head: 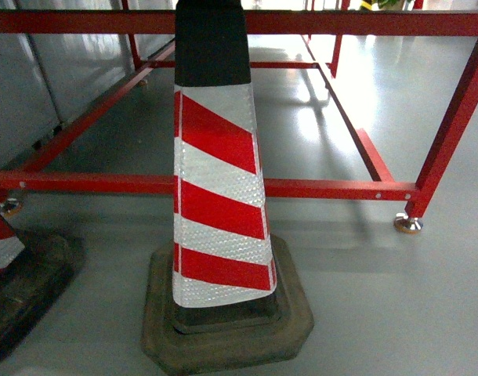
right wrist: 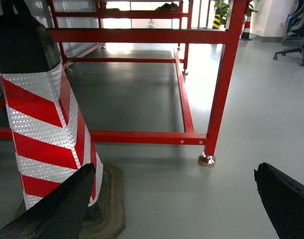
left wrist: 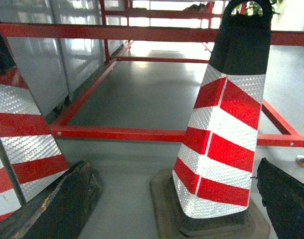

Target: Pick blue part to blue bin on bottom shelf

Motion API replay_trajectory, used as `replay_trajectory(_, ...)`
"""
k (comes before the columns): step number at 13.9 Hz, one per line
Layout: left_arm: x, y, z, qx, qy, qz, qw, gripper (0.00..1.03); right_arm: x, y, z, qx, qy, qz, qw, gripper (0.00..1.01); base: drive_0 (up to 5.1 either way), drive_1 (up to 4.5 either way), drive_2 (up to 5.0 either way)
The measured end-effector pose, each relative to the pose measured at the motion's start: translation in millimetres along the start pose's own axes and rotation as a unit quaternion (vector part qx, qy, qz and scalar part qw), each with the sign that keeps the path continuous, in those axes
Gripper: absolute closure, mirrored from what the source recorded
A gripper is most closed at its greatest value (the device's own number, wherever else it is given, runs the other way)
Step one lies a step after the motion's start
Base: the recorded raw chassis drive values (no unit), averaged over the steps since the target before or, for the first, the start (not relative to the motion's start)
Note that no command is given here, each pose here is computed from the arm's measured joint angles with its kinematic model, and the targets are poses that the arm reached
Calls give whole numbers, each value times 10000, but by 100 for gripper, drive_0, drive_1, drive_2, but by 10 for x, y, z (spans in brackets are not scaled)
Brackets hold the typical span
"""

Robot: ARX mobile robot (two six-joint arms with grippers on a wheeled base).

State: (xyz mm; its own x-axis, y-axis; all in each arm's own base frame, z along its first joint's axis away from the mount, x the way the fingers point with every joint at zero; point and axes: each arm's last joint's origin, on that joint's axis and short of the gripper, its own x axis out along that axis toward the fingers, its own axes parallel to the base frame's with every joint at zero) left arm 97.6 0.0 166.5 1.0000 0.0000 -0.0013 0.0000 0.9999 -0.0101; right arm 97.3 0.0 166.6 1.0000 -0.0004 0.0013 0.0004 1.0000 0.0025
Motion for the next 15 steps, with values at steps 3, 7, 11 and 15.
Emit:
replay_trajectory(3,0,0,0,0,-2,0,10000,5,0,0,0,0,0,0,10000,3,0,0,0)
replay_trajectory(7,0,0,0,0,0,0,10000,5,0,0,0,0,-2,0,10000,3,0,0,0)
replay_trajectory(11,0,1,-1,0,4,10,10000,5,0,0,0,2,2,0,10000,3,0,0,0)
replay_trajectory(15,0,1,-1,2,6,10,10000,5,0,1,0,-2,2,11,10000,3,0,0,0)
